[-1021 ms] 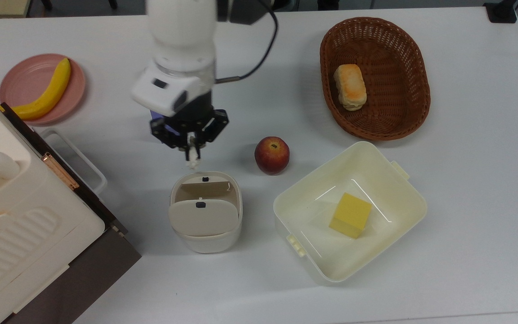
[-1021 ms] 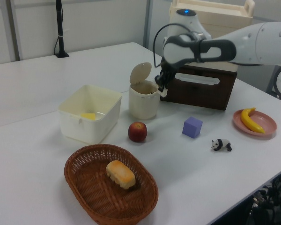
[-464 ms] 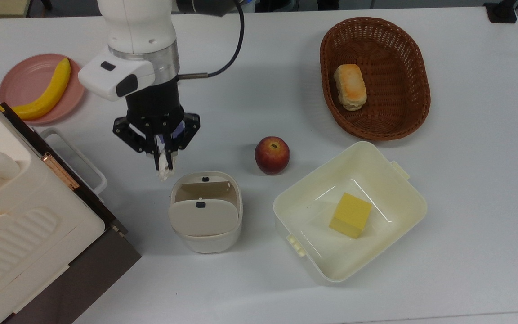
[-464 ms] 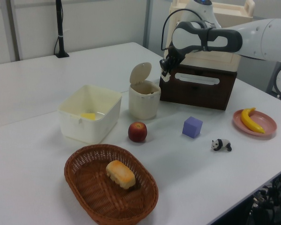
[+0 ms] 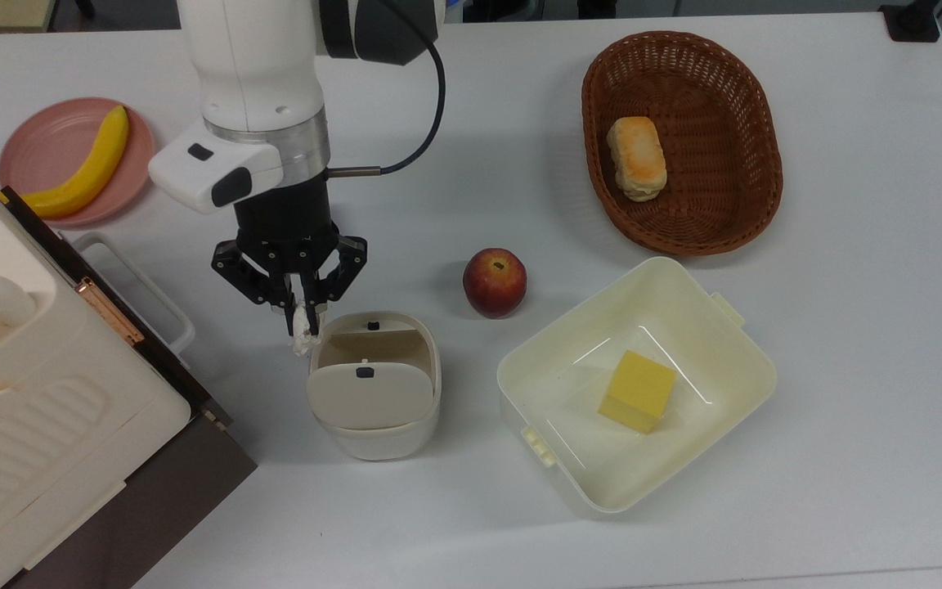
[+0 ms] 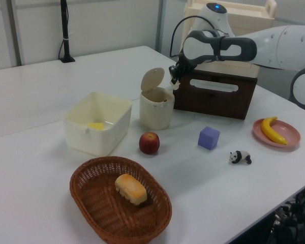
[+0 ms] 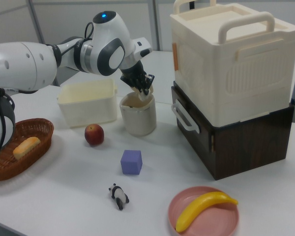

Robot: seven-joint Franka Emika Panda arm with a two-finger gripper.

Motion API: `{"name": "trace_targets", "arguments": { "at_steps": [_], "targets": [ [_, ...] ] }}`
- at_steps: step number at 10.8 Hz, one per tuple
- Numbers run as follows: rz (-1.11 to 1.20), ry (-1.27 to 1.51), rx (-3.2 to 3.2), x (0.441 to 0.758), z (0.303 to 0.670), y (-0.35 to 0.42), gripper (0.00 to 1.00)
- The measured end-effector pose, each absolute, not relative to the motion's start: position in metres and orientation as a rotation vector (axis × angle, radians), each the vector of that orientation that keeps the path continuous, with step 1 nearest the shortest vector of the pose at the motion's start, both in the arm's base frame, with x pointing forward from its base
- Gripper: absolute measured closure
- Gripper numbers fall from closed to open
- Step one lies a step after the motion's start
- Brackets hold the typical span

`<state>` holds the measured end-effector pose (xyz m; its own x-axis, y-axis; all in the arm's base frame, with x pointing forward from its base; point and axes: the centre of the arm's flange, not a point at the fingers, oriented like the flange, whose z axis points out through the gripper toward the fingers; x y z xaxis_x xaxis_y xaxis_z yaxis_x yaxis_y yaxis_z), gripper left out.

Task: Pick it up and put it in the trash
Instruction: 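Carry the paper ball over the open white trash bin, then lower into the bin and open the gripper to drop the ball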

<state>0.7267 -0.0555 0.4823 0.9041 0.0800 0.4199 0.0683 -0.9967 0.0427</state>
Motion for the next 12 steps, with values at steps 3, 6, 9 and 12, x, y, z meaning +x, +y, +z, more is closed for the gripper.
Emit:
{"name": "trace_targets", "arguments": {
  "at_steps": [3,6,9,12],
  "targets": [
    [0.663,0.121,3.046,0.728,0.477,-0.052,0.85],
    [0.648,0.108,3.071,0.731,0.467,-0.034,0.85],
    [0.629,0.070,3.103,0.734,0.454,-0.002,0.85],
    [0.631,0.061,3.107,0.735,0.455,0.003,0.85]
  ]
}}
